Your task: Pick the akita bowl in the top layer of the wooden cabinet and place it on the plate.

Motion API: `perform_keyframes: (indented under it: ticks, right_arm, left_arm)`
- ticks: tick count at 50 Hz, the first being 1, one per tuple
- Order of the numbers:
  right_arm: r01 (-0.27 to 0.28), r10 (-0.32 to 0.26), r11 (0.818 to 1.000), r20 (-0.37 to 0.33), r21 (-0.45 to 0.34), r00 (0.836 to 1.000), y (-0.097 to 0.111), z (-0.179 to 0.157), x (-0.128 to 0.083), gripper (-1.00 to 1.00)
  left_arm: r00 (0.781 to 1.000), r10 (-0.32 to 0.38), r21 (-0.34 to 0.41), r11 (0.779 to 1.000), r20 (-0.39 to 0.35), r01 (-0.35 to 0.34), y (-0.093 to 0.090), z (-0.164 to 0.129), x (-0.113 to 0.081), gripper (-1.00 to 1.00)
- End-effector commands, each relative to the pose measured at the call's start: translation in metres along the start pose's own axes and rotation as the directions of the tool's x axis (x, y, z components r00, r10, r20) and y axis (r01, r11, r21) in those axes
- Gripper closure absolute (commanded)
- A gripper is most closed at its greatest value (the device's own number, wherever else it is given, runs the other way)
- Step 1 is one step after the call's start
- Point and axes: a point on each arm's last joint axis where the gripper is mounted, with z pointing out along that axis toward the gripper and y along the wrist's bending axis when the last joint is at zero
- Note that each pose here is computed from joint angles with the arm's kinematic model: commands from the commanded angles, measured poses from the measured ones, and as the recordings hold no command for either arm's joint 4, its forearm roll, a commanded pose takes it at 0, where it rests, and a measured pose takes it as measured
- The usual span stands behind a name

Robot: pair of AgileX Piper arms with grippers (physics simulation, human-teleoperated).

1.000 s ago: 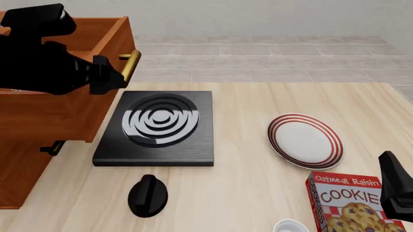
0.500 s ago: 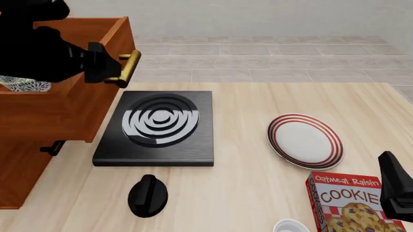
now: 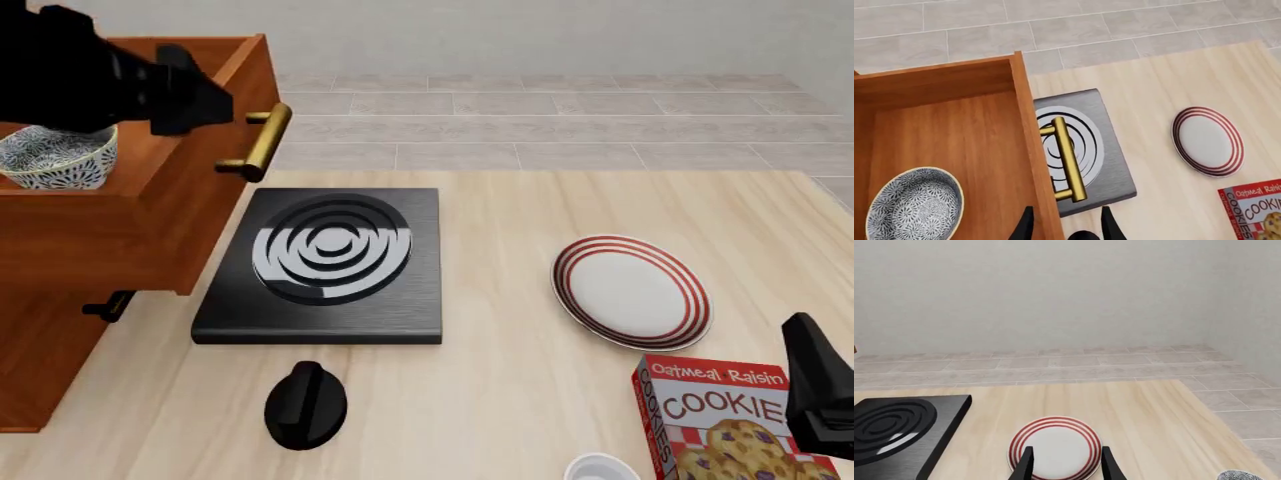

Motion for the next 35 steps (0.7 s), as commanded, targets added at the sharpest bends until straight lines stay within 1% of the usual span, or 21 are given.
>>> perform_keyframes:
  ticks: [1, 13, 15, 23, 24, 25, 27, 29, 35]
  right_arm:
    - [0.0, 0.0, 1.0, 0.001, 0.0, 1.0, 0.0, 0.0, 0.0, -1.0]
    - [0.001, -0.001, 1.0, 0.001, 0.0, 1.0, 0.0, 0.0, 0.0, -1.0]
    - [0.001, -0.001, 1.0, 0.001, 0.0, 1.0, 0.0, 0.0, 0.0, -1.0]
    - [0.0, 0.0, 1.0, 0.002, 0.0, 1.0, 0.0, 0.0, 0.0, -1.0]
    - [0.0, 0.0, 1.0, 0.002, 0.0, 1.0, 0.0, 0.0, 0.0, -1.0]
    - [0.0, 0.0, 1.0, 0.002, 0.0, 1.0, 0.0, 0.0, 0.0, -1.0]
    - [0.0, 0.0, 1.0, 0.002, 0.0, 1.0, 0.0, 0.0, 0.0, -1.0]
    - [0.0, 0.0, 1.0, 0.002, 0.0, 1.0, 0.0, 0.0, 0.0, -1.0]
    - [0.002, -0.002, 1.0, 0.002, 0.0, 1.0, 0.0, 0.0, 0.0, -1.0]
  left_arm:
    - [1.0, 0.016, -0.008, 1.0, 0.021, -0.016, 0.002, -0.006, -0.008, -1.0]
    - [0.999, 0.032, -0.023, 0.999, 0.043, -0.031, 0.005, -0.014, -0.018, -1.0]
    - [0.998, 0.046, -0.026, 0.999, 0.048, -0.045, 0.006, -0.015, -0.02, -1.0]
    - [0.996, 0.053, -0.043, 0.998, 0.076, -0.05, 0.009, -0.025, -0.032, -1.0]
    - [0.995, 0.069, -0.05, 0.997, 0.074, -0.065, 0.01, -0.025, -0.033, -1.0]
    - [0.995, 0.057, -0.052, 0.997, 0.081, -0.053, 0.011, -0.026, -0.035, -1.0]
    - [0.994, 0.066, -0.056, 0.997, 0.088, -0.061, 0.012, -0.027, -0.037, -1.0]
    - [0.994, 0.063, -0.06, 0.996, 0.086, -0.058, 0.013, -0.026, -0.037, -1.0]
    - [0.993, 0.086, -0.075, 0.994, 0.079, -0.08, 0.016, -0.023, -0.042, -1.0]
